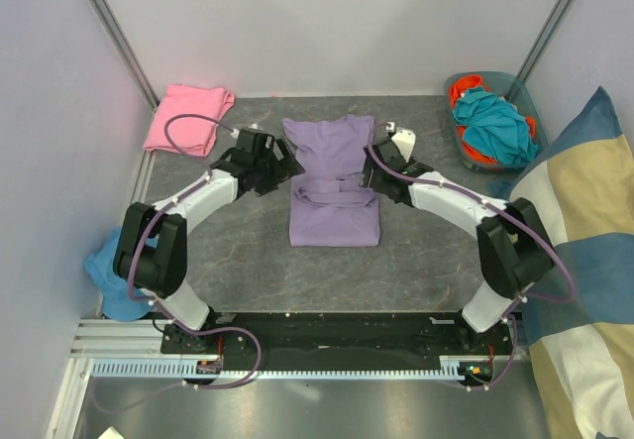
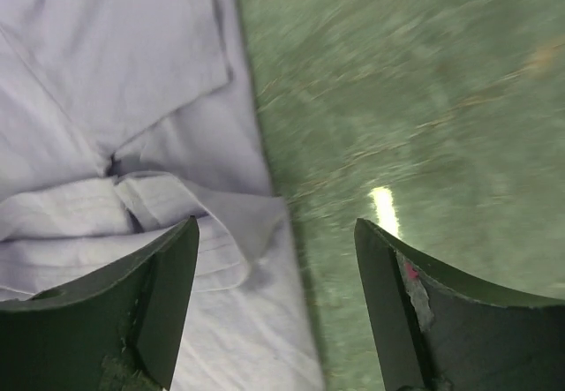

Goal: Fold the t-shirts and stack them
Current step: Fold the folded rectangular tshirt in 1/3 of the way

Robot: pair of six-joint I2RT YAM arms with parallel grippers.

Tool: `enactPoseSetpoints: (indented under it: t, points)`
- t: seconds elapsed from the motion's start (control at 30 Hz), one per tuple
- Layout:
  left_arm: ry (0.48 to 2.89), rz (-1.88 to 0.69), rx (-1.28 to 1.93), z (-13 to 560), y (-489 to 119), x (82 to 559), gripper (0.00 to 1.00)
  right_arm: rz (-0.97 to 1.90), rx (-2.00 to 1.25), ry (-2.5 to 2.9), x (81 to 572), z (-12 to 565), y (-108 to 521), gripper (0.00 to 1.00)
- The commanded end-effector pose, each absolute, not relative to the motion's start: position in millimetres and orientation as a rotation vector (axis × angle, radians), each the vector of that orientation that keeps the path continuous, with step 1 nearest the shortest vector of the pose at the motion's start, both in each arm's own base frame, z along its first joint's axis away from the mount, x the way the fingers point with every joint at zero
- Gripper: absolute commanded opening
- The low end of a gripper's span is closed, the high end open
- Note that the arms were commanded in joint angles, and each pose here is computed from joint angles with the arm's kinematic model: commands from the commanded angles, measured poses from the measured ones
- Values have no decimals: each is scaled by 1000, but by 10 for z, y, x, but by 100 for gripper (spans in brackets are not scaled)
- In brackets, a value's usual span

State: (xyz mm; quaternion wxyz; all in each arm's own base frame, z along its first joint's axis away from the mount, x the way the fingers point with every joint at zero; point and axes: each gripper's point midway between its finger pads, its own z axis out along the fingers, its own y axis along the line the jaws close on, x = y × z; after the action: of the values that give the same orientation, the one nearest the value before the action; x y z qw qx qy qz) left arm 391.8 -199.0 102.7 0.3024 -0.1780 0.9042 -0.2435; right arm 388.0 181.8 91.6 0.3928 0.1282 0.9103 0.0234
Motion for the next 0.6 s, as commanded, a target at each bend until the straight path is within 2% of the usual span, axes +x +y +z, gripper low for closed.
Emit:
enactPoseSetpoints:
  t: [0.0,0.1,0.43,0.57]
  points:
    - [2229,-508,-462,1618,-1535,4064,100,20,335,2199,3810,1403,1501,79]
    - [2224,-535,-434,1661,-1510,3875,100,52,337,2224,3607,1373,1448,80]
    - [2401,-657,-400,910,-1765,2832,100,294,395,2348,2786,969,1508,82]
    - [2424,-674,-395,757,-1860,2572,100,361,418,2369,2582,871,1545,82]
